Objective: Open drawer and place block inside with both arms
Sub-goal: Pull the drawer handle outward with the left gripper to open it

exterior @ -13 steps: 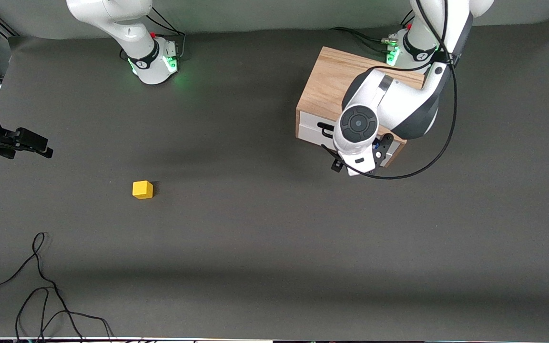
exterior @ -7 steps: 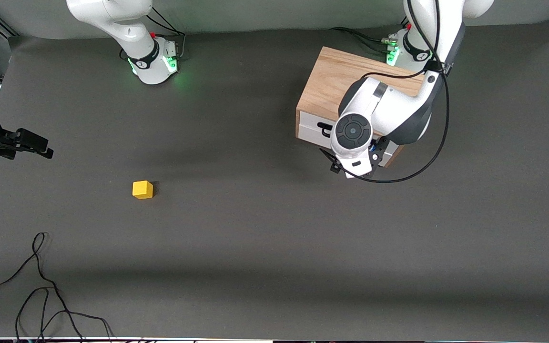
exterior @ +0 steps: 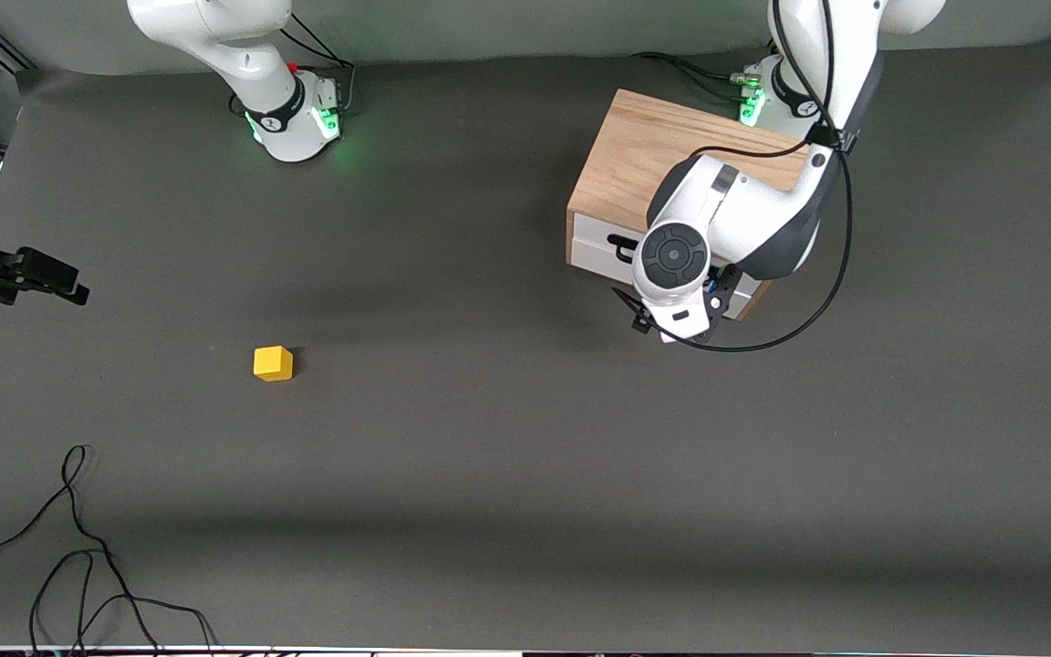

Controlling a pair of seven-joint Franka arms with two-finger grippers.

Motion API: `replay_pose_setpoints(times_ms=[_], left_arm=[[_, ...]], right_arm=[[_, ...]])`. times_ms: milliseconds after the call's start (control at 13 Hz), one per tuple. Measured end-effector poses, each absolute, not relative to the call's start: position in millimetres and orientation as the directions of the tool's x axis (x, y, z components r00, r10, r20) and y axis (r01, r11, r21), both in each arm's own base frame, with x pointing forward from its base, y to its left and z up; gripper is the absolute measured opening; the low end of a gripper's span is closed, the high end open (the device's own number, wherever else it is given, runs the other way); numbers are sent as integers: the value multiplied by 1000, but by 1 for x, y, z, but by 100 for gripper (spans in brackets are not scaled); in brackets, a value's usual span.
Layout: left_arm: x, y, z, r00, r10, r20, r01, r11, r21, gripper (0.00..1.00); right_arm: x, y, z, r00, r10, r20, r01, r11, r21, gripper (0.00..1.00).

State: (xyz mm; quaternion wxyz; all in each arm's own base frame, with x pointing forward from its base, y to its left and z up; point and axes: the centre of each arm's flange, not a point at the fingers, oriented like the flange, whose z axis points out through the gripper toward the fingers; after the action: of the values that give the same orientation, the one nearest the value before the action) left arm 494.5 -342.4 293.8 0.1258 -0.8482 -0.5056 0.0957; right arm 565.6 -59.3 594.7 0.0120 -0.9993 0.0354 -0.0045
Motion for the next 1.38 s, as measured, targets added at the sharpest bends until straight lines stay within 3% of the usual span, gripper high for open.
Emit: replay_pose_setpoints(times_ms=[613,1380], left_arm=[[496,-348,288,468,883,-36,841,-458,-288,100],[530,-360,300,435,900,-34,872,-431,-230,100]], right_arm=[[561,-72,595,995,-102,-23,-103,-993,-60,100],[575,-57,566,994,-81,-73,-86,-994,-68,100]])
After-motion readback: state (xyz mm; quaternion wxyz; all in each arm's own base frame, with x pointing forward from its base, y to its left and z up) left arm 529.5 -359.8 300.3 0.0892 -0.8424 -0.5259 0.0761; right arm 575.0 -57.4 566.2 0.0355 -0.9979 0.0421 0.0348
